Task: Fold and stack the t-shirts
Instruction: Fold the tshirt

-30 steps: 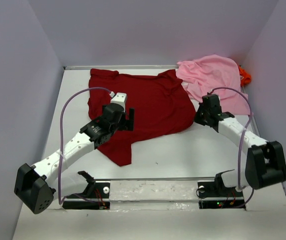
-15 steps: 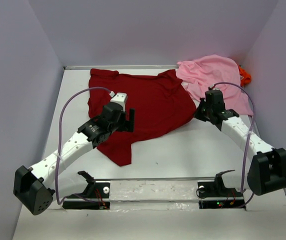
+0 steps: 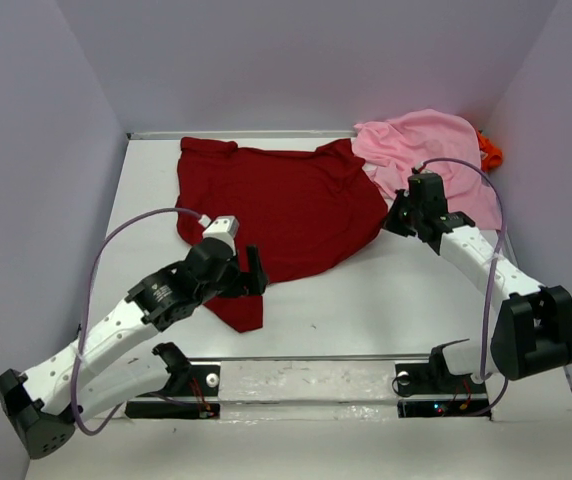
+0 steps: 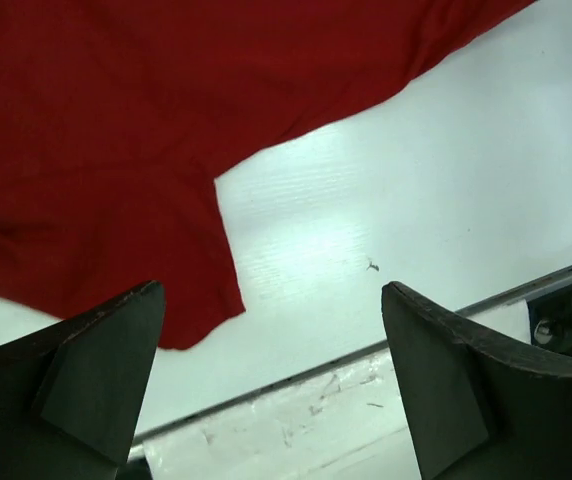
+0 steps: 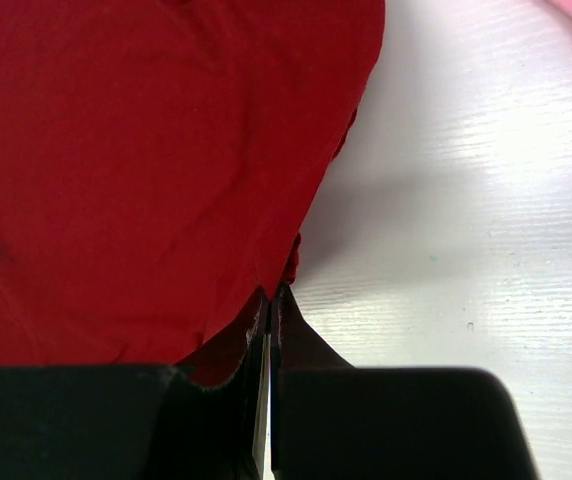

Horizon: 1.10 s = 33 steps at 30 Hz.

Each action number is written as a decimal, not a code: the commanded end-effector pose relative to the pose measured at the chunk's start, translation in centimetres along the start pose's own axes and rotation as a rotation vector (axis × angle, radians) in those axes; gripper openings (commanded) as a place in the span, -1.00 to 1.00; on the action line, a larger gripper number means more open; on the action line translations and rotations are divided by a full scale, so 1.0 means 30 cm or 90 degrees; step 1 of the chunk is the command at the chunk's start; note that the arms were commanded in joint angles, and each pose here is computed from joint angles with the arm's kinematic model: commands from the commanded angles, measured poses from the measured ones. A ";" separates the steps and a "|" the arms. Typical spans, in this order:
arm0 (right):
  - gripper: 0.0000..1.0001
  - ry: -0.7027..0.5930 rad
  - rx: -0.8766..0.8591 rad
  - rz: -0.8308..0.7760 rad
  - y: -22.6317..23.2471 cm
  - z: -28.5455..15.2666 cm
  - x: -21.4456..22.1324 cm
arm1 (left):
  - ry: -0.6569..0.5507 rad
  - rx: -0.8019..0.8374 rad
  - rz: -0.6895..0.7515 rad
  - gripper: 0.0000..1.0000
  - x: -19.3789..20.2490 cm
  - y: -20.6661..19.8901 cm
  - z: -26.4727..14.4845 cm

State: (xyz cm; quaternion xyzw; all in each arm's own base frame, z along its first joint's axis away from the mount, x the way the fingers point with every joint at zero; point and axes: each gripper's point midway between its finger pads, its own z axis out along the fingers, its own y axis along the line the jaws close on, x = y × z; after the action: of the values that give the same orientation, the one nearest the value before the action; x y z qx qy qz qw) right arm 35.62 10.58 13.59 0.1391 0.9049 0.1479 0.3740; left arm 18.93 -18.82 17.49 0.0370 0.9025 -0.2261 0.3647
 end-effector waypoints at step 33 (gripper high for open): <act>-1.00 -0.043 -0.072 -0.004 0.088 -0.037 -0.075 | 0.197 -0.360 0.398 0.98 0.050 0.117 0.257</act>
State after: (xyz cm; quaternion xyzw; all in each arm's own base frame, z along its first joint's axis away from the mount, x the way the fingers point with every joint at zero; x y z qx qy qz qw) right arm 35.52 11.60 14.49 0.1263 0.9001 0.1777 0.3772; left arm 23.71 -18.03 8.92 0.2066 0.9194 0.1722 0.2871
